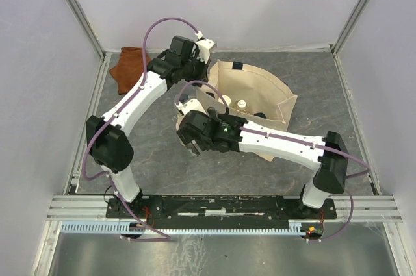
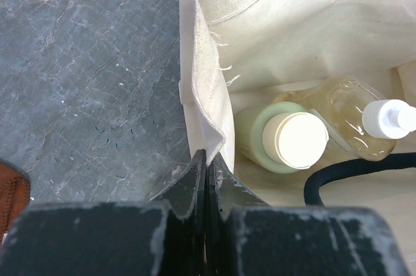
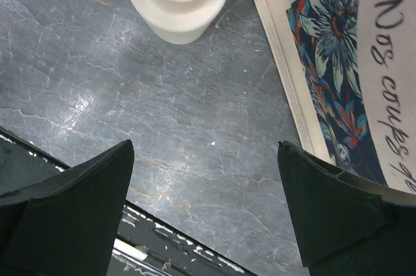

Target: Place the personal care products into the canvas bag

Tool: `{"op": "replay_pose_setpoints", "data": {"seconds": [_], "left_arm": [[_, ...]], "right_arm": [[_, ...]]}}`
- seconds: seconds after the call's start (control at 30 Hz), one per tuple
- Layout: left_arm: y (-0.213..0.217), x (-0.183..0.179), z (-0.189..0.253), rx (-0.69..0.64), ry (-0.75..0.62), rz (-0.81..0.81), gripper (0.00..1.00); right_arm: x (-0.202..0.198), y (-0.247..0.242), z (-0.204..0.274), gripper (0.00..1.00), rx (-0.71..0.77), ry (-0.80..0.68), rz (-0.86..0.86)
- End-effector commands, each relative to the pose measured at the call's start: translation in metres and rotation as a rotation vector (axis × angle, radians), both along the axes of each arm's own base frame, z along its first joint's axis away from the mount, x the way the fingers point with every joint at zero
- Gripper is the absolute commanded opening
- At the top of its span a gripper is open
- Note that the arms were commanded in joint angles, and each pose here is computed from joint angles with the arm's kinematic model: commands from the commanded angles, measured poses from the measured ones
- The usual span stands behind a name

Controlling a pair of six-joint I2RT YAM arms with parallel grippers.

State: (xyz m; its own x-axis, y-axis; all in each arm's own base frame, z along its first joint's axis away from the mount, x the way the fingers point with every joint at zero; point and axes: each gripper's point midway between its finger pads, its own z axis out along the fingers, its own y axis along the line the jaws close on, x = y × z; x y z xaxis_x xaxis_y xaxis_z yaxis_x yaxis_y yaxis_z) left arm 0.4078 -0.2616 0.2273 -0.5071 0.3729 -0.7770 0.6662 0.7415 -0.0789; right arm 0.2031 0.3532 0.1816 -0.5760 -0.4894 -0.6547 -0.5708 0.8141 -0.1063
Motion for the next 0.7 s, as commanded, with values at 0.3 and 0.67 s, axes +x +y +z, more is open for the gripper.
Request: {"op": "replay_pose_setpoints", "data": {"seconds": [0.3,0.67], "left_arm": [[0.001,0.005,0.025,-0.026,-0.060,0.000,0.03],[0.006,0.001,0.026,-0.023,-0.062,0.010,0.03]], "right_arm": [[0.012,0.042,-0.030,1.00,0.028,-0.010,0.059],[0.023,0.057,-0.041,1.00,0.018,-0.040,0.065]]}}
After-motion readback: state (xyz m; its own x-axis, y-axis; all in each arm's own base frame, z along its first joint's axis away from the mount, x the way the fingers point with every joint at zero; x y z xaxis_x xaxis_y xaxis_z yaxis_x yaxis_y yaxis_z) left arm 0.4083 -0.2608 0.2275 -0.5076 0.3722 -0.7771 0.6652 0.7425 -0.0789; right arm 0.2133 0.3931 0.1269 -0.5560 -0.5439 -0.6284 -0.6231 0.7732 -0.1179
